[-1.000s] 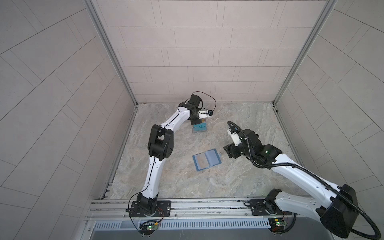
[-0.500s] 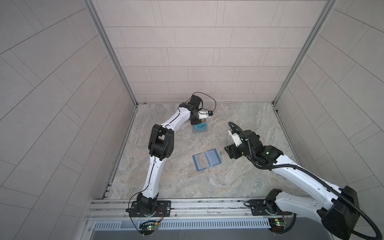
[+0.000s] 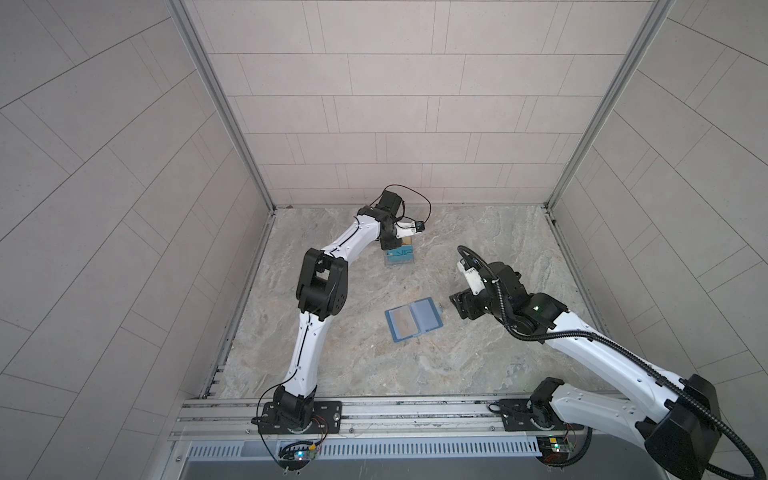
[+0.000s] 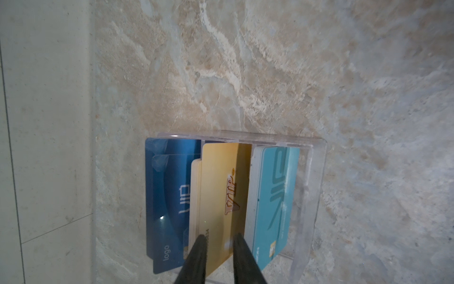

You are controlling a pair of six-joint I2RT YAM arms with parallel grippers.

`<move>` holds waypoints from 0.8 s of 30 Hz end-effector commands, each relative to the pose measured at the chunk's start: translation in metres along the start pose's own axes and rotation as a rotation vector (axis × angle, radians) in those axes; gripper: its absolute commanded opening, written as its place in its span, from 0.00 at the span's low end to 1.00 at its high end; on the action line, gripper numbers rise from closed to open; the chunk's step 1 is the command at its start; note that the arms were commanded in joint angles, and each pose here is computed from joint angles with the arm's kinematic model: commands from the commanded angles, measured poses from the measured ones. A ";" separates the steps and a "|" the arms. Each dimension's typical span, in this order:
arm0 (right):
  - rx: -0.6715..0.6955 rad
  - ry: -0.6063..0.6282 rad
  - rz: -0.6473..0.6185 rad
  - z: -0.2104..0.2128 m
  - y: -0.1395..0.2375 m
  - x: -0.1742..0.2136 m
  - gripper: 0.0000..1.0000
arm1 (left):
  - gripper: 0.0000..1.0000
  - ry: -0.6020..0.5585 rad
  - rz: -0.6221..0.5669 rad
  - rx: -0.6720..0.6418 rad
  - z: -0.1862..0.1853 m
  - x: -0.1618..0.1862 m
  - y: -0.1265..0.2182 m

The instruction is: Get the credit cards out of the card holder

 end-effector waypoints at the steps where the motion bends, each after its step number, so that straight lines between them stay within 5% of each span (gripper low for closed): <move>1: -0.010 0.004 -0.022 0.000 0.004 0.001 0.76 | 0.28 0.045 -0.017 -0.044 0.006 -0.005 0.018; 10: -0.130 0.002 -0.065 0.014 0.000 -0.004 0.76 | 0.42 0.295 -0.215 -0.198 0.016 -0.003 0.087; 16: -0.163 0.009 -0.065 0.018 -0.002 -0.007 0.76 | 0.47 0.493 -0.335 -0.226 -0.013 0.015 0.132; 24: -0.293 0.012 -0.089 0.037 -0.004 -0.017 0.75 | 0.43 0.945 -0.550 0.054 -0.087 0.043 0.154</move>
Point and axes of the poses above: each gripper's point midway between its finger pads, its own y axis back along the fingers, its own z axis along the line the jaws close on, x = y × z, the point moved 6 cm from there along y, back along the fingers, and after that the axes turned 10 degrees about y, right-handed, at the moved point
